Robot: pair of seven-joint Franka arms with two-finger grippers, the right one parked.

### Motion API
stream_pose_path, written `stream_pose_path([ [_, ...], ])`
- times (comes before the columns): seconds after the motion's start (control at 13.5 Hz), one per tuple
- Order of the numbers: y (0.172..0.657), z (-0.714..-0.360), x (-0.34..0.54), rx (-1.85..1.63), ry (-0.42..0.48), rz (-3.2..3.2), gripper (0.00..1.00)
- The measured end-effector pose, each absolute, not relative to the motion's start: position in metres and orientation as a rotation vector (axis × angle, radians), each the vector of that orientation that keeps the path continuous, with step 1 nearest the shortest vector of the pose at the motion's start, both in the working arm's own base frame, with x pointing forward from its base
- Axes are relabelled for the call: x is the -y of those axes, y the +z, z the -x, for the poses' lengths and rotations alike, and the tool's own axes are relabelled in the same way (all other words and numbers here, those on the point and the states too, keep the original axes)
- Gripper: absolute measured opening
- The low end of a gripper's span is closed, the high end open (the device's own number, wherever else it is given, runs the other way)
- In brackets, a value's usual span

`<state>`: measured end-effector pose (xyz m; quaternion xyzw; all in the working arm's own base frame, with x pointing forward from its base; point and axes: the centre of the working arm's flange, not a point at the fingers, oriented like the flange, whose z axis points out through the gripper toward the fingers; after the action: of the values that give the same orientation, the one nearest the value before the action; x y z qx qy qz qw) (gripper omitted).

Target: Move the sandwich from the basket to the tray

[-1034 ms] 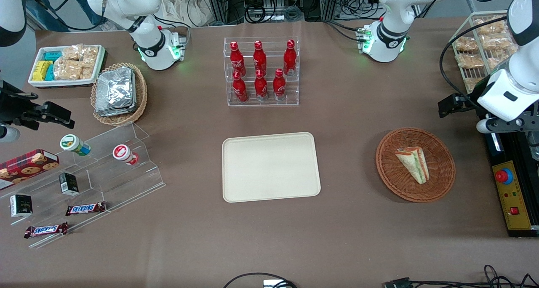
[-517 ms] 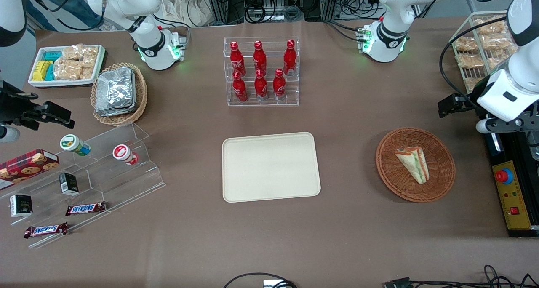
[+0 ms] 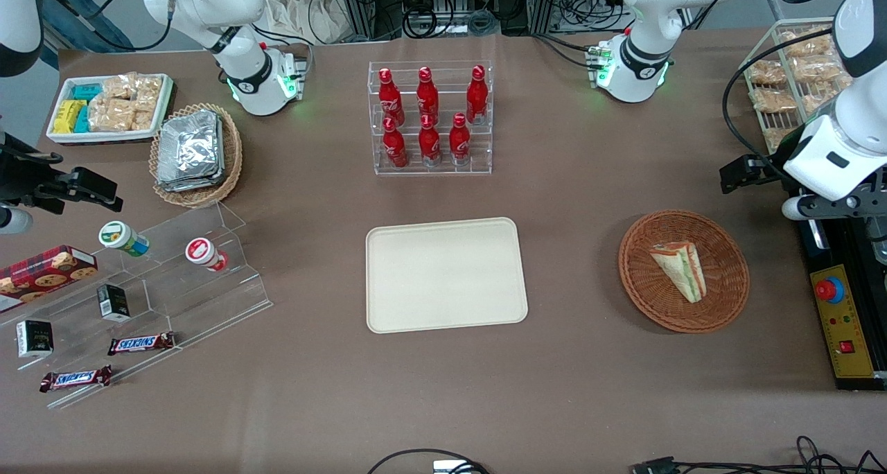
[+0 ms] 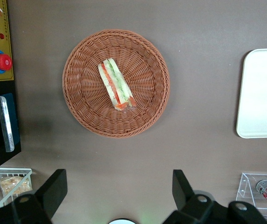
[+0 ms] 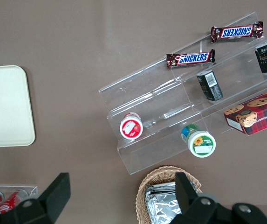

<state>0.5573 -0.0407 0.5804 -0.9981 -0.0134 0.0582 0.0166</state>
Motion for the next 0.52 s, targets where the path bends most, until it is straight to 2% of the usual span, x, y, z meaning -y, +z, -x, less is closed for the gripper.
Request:
stream_pose_path([
  [0.3,0.568,-0.560,0.037,0.052,0.220,3.099,1.00],
  [0.52,0.539,-0.570,0.033,0.086,0.297,3.091,1.00],
])
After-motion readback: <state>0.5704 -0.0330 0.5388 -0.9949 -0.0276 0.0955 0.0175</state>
